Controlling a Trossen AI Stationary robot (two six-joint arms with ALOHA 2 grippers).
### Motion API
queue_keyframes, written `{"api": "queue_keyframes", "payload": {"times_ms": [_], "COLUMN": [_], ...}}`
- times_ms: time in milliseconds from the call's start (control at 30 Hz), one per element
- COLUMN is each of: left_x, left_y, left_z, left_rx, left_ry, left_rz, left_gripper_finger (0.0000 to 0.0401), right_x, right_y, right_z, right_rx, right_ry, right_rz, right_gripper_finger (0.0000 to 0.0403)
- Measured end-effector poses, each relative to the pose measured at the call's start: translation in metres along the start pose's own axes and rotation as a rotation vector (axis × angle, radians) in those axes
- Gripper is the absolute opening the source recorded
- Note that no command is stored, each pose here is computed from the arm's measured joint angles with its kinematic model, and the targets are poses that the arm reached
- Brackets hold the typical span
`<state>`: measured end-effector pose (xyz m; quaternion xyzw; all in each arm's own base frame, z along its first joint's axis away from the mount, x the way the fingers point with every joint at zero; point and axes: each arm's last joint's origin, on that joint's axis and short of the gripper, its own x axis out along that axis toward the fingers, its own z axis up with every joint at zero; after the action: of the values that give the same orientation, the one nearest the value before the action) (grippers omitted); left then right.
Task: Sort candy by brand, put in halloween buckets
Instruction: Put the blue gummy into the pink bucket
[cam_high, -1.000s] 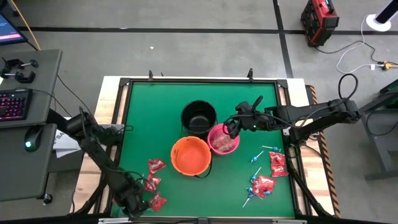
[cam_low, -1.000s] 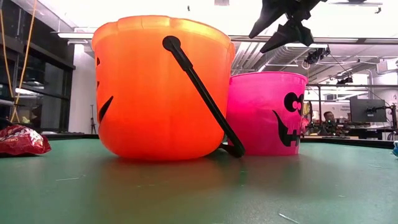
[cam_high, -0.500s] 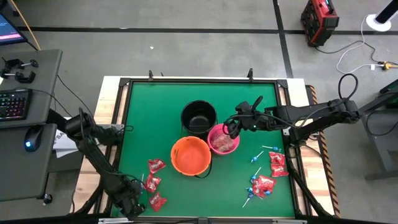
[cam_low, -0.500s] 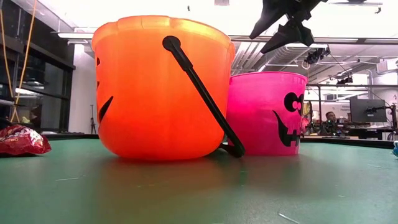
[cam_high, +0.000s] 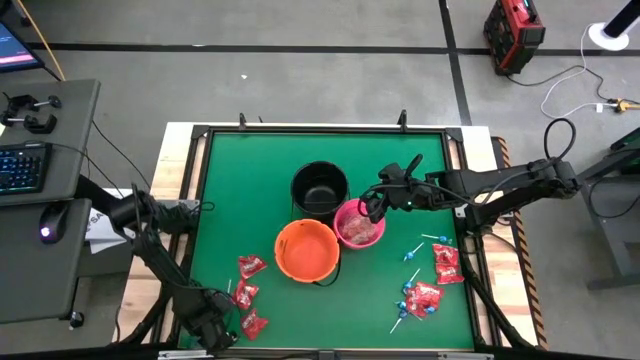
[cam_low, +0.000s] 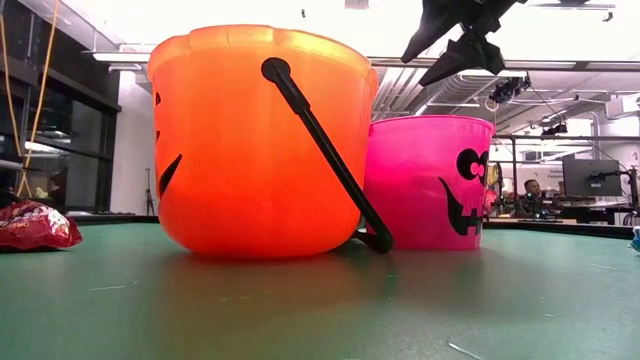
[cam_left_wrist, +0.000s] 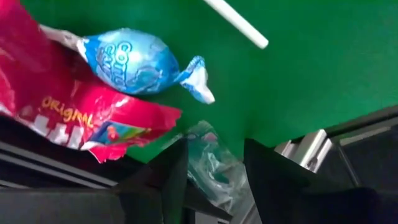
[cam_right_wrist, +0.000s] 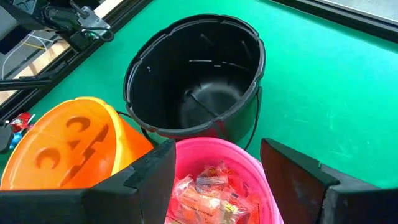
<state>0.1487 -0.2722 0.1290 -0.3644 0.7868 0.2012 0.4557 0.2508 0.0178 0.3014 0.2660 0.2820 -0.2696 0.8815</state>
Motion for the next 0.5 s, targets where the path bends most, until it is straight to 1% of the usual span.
{"api": "queue_keyframes", "payload": {"times_ms": [67,133,200,300,333,433,500], "left_x": [0.002,0.002,0.002,0.001,0.000,-0.007,-0.018], "left_y": [0.000,0.000,0.000,0.000,-0.001,-0.002,-0.002], "left_z": [0.000,0.001,0.001,0.003,0.003,0.005,0.003], "left_rx": [0.012,0.037,0.067,0.110,0.121,0.183,0.257], "left_ry": [-0.003,-0.004,-0.008,-0.018,-0.020,-0.043,-0.053], "left_rz": [0.006,0.007,0.007,0.004,0.001,-0.027,-0.066], "left_gripper_finger": [0.0142,0.0126,0.0095,0.0025,0.0014,0.0010,0.0003], "right_x": [0.000,0.000,0.000,0.000,0.000,0.000,0.000], "right_y": [0.000,0.000,0.000,0.000,0.000,0.000,0.000], "right_z": [0.000,0.000,0.000,0.000,0.000,0.000,0.000], "right_rx": [0.001,0.001,0.000,0.000,0.000,0.003,0.003], "right_ry": [0.000,0.000,0.000,0.000,0.000,0.000,0.000], "right_rz": [0.000,0.000,0.000,0.000,0.000,0.000,0.000], "right_gripper_finger": [0.0227,0.0227,0.0227,0.0227,0.0227,0.0227,0.0227]}}
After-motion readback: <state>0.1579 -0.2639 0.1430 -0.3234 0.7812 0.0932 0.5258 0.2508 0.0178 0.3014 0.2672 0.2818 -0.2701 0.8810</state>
